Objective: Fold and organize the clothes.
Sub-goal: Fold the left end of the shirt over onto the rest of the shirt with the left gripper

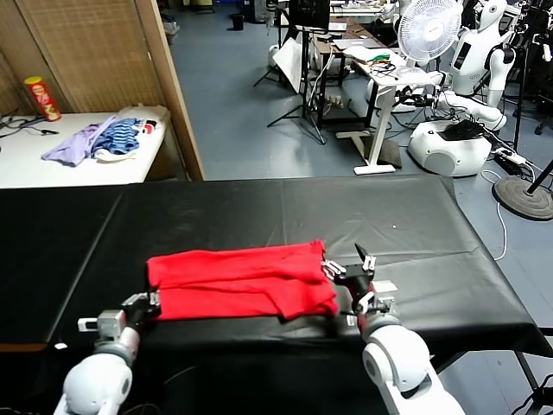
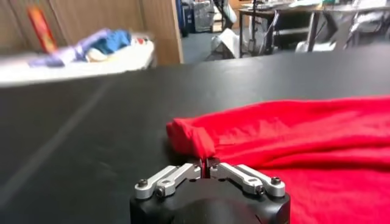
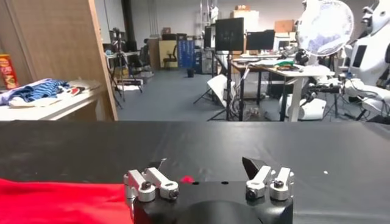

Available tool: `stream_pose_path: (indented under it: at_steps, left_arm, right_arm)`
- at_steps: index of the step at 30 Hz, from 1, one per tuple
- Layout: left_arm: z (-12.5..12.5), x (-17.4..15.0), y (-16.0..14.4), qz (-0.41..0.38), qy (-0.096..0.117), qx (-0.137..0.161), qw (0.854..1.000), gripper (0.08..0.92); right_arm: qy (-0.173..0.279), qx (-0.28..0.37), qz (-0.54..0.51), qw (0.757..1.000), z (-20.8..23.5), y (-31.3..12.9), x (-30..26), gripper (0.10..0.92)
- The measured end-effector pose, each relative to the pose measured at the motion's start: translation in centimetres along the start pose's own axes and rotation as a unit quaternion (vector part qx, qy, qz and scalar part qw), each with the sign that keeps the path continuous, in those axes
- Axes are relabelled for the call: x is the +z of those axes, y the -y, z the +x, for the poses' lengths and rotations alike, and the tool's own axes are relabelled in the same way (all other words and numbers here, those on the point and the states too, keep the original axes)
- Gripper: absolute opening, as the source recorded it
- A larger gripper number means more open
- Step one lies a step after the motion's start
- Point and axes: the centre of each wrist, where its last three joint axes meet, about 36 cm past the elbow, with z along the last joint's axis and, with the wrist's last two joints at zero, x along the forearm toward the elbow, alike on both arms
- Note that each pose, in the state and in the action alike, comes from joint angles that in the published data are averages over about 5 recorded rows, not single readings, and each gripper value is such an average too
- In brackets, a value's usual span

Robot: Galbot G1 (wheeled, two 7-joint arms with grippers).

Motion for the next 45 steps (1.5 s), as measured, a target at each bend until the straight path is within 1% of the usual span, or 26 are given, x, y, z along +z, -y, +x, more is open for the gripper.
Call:
stream_pose_path:
  at_steps: [2, 4, 6, 8, 10, 13, 16, 18, 20, 23, 25, 27, 30, 33, 37, 40, 42, 43, 45]
  left_arm:
    - [-0.1, 0.0, -1.6, -0.05, 0.008, -0.025, 0.998, 0.158]
    - [-0.2, -0.1, -3.4, -0.1, 0.016, -0.048, 0.994, 0.158]
    - [-0.3, -0.3, -4.9, -0.138, 0.019, -0.064, 0.988, 0.158]
    - [-0.1, -0.7, -5.4, -0.155, 0.02, -0.07, 0.985, 0.158]
    - [0.1, -1.2, -5.1, -0.154, 0.021, -0.065, 0.986, 0.158]
    - [0.9, -2.4, -3.1, -0.12, 0.025, -0.038, 0.992, 0.158]
    - [1.9, -4.1, -0.1, -0.058, 0.031, 0.007, 0.998, 0.158]
    - [2.6, -5.2, 2.0, -0.01, 0.034, 0.042, 0.998, 0.158]
    - [3.1, -6.2, 4.0, 0.039, 0.032, 0.076, 0.996, 0.158]
    - [3.5, -7.3, 6.6, 0.107, 0.022, 0.123, 0.986, 0.158]
    - [3.5, -7.9, 8.1, 0.141, 0.018, 0.15, 0.978, 0.158]
    - [3.5, -8.2, 9.4, 0.163, 0.019, 0.171, 0.972, 0.158]
    - [3.4, -8.6, 11.1, 0.183, 0.021, 0.189, 0.964, 0.158]
    - [3.1, -8.8, 12.6, 0.197, 0.022, 0.199, 0.96, 0.158]
    - [2.9, -8.5, 13.9, 0.209, 0.019, 0.203, 0.956, 0.158]
    - [2.6, -8.2, 14.6, 0.213, 0.018, 0.201, 0.956, 0.158]
    - [2.5, -8.1, 15.0, 0.215, 0.02, 0.199, 0.956, 0.171]
    - [2.5, -8.0, 15.2, 0.216, 0.02, 0.199, 0.956, 0.193]
    - [2.5, -7.8, 15.5, 0.223, 0.021, 0.204, 0.953, 0.273]
  right_arm:
    - [0.001, 0.0, -0.001, 1.0, 0.2, 0.0, -0.1, 0.798]
    - [0.001, 0.0, -0.003, 1.0, 0.4, -0.1, -0.1, 0.798]
    - [0.0, 0.0, -0.003, 1.0, 0.5, -0.2, -0.1, 0.798]
    - [-0.001, 0.001, -0.003, 1.0, 0.6, -0.3, -0.1, 0.798]
    - [-0.002, 0.003, -0.002, 1.0, 0.7, -0.2, 0.0, 0.798]
    - [-0.004, 0.008, -0.001, 1.0, 0.9, 0.0, 0.0, 0.798]
    - [-0.005, 0.015, 0.0, 1.0, 1.2, 0.3, 0.1, 0.798]
    - [-0.006, 0.02, 0.0, 1.0, 1.4, 0.6, 0.2, 0.798]
    - [-0.007, 0.024, 0.0, 1.0, 1.5, 0.8, 0.2, 0.798]
    - [-0.008, 0.03, 0.001, 1.0, 1.6, 1.1, 0.3, 0.798]
    - [-0.008, 0.032, 0.001, 0.999, 1.6, 1.3, 0.3, 0.798]
    - [-0.008, 0.033, 0.001, 0.999, 1.5, 1.3, 0.3, 0.798]
    - [-0.009, 0.033, 0.001, 0.999, 1.3, 1.3, 0.3, 0.798]
    - [-0.01, 0.032, 0.001, 0.999, 1.1, 1.2, 0.4, 0.798]
    - [-0.012, 0.03, 0.002, 0.999, 0.8, 1.1, 0.6, 0.798]
    - [-0.013, 0.024, 0.003, 1.0, 0.6, 0.9, 0.6, 0.798]
    - [-0.013, 0.019, 0.003, 1.0, 0.5, 0.8, 0.7, 0.798]
    - [-0.013, 0.015, 0.004, 1.0, 0.4, 0.7, 0.7, 0.798]
    - [-0.013, 0.007, 0.005, 1.0, 0.2, 0.6, 0.7, 0.798]
